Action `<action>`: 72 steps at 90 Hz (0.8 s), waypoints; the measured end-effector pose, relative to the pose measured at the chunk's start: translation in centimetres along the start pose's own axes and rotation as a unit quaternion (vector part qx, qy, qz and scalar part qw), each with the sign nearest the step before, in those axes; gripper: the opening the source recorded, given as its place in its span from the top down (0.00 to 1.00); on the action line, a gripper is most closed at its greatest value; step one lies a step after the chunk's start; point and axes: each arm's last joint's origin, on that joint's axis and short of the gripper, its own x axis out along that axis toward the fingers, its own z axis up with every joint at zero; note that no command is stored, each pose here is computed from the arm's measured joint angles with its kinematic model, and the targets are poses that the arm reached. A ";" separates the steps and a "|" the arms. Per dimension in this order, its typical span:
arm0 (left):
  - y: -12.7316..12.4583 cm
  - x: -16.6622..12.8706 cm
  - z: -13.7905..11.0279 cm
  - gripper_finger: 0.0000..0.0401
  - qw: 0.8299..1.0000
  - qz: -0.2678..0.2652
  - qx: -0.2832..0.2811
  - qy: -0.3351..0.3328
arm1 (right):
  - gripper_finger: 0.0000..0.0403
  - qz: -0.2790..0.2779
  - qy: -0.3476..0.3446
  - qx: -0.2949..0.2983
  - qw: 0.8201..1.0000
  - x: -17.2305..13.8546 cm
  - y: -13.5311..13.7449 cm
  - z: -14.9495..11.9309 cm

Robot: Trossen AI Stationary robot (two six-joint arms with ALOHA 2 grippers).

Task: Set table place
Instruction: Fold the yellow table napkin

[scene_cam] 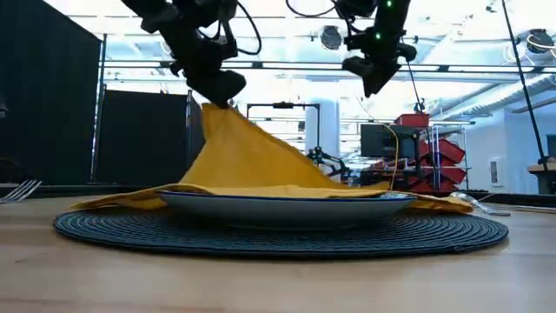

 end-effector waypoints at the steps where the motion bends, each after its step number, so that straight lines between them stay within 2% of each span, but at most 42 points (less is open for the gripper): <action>1: 0.0 0.0 0.1 0.75 1.000 0.000 -0.001 -0.001 | 0.66 0.000 0.002 0.000 1.000 0.1 0.0 -0.1; 10: 0.1 -0.2 0.5 0.74 1.000 0.000 0.000 -0.005 | 0.63 -0.007 0.023 -0.004 1.000 1.7 0.2 -1.1; 25: 0.4 -0.4 1.5 0.74 0.999 -0.001 0.035 -0.022 | 0.63 -0.017 0.047 -0.023 0.998 4.8 1.0 -3.5; 36: 0.2 -0.6 2.2 0.74 0.997 -0.049 0.026 -0.046 | 0.65 -0.004 0.042 -0.021 0.999 6.0 2.0 -4.7; 51: -0.3 -0.6 3.0 0.77 0.989 -0.116 0.013 -0.086 | 0.67 0.064 -0.011 -0.016 0.998 5.5 4.2 -4.5; 65: -0.7 -0.3 3.1 0.88 0.988 -0.125 0.016 -0.090 | 0.69 0.107 -0.053 -0.024 0.993 4.0 5.6 -4.2; 72: -1.0 0.1 2.8 0.96 0.988 -0.125 0.036 -0.082 | 0.70 0.115 -0.060 -0.023 0.991 3.2 5.8 -4.3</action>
